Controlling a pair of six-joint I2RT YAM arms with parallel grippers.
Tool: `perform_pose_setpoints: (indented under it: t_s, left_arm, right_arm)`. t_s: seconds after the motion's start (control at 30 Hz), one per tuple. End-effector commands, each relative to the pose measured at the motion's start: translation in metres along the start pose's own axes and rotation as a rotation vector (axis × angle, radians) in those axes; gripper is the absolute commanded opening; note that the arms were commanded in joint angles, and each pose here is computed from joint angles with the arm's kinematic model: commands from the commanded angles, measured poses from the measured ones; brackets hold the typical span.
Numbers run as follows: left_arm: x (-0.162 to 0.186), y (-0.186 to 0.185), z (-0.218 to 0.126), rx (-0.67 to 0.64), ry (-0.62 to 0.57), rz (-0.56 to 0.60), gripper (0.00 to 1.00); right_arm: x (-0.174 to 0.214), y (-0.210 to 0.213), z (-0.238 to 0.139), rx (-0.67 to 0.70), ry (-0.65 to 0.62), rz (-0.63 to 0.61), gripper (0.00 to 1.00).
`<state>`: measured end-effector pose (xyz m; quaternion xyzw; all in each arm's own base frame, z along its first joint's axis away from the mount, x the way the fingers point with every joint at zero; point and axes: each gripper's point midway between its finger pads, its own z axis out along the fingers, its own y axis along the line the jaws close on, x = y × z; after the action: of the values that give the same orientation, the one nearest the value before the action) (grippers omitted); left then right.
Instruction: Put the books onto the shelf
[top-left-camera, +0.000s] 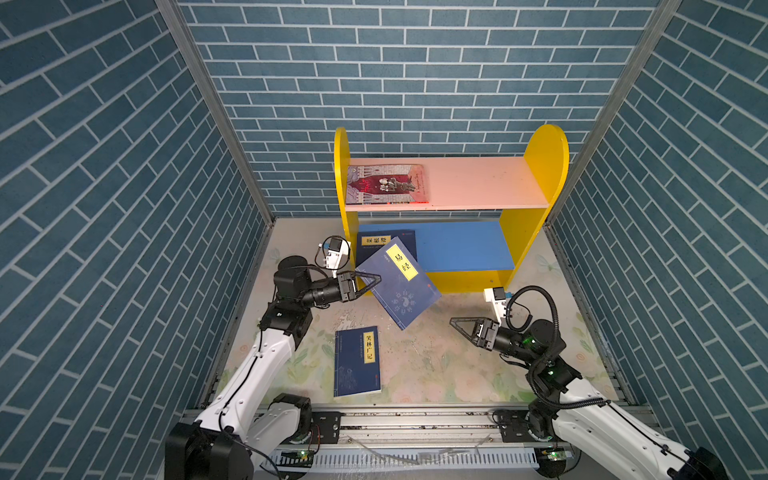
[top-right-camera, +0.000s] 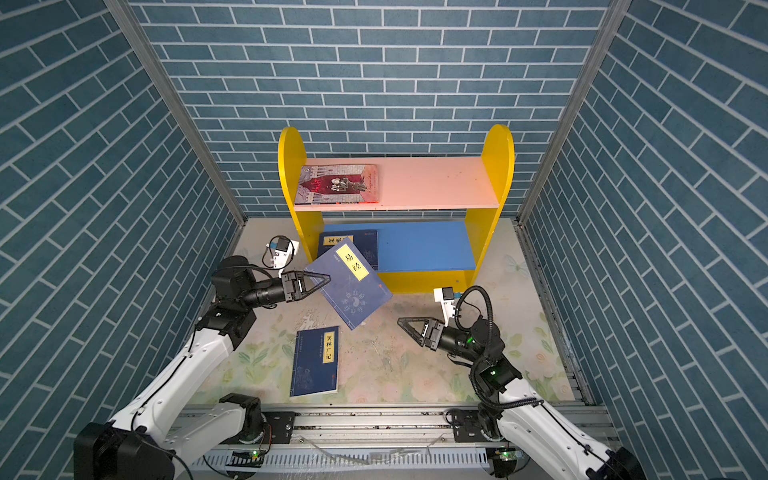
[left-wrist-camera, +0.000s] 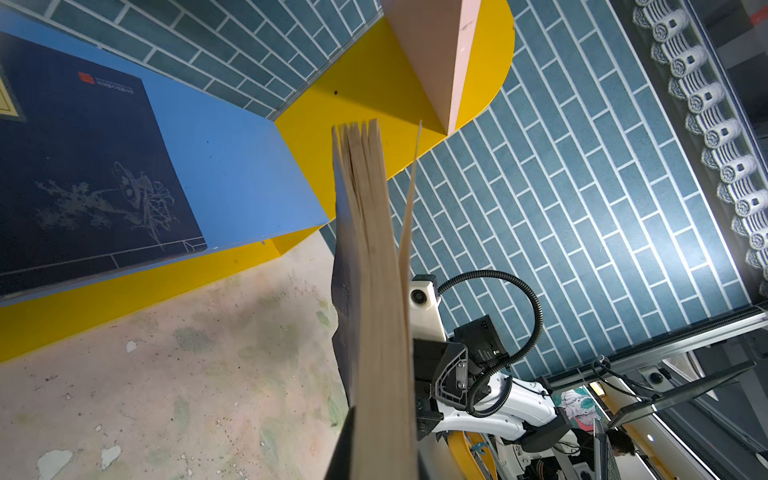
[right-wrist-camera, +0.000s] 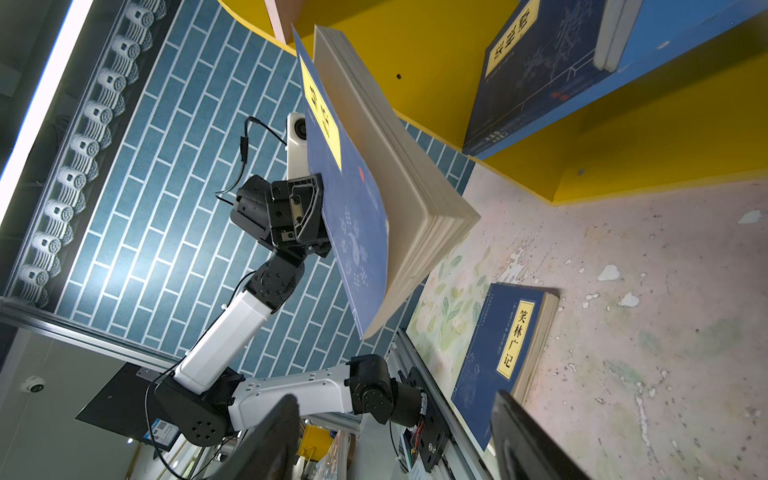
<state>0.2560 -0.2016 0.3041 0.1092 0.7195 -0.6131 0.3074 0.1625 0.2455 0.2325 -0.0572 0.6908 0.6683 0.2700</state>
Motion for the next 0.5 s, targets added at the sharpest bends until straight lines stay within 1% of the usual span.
perform_pose_setpoints:
  t_s: [0.0, 0.23, 0.37, 0.47]
  left_arm:
    - [-0.006, -0.007, -0.003, 0.023, -0.019, 0.042, 0.0]
    - [-0.015, -0.004, -0.004, 0.024, -0.033, 0.033, 0.0]
    - [-0.02, -0.004, -0.006, 0.024, -0.046, 0.024, 0.0]
    - [-0.018, 0.002, -0.005, 0.021, -0.053, -0.003, 0.0]
  right_arm:
    - [-0.009, 0.012, 0.005, -0.059, -0.063, -0.036, 0.74]
    - [-0.008, 0.019, 0.022, -0.078, -0.038, -0.076, 0.74]
    - [-0.005, 0.011, 0.033, -0.038, -0.011, -0.09, 0.74]
    - [-0.005, 0.011, 0.042, -0.044, 0.002, -0.107, 0.74]
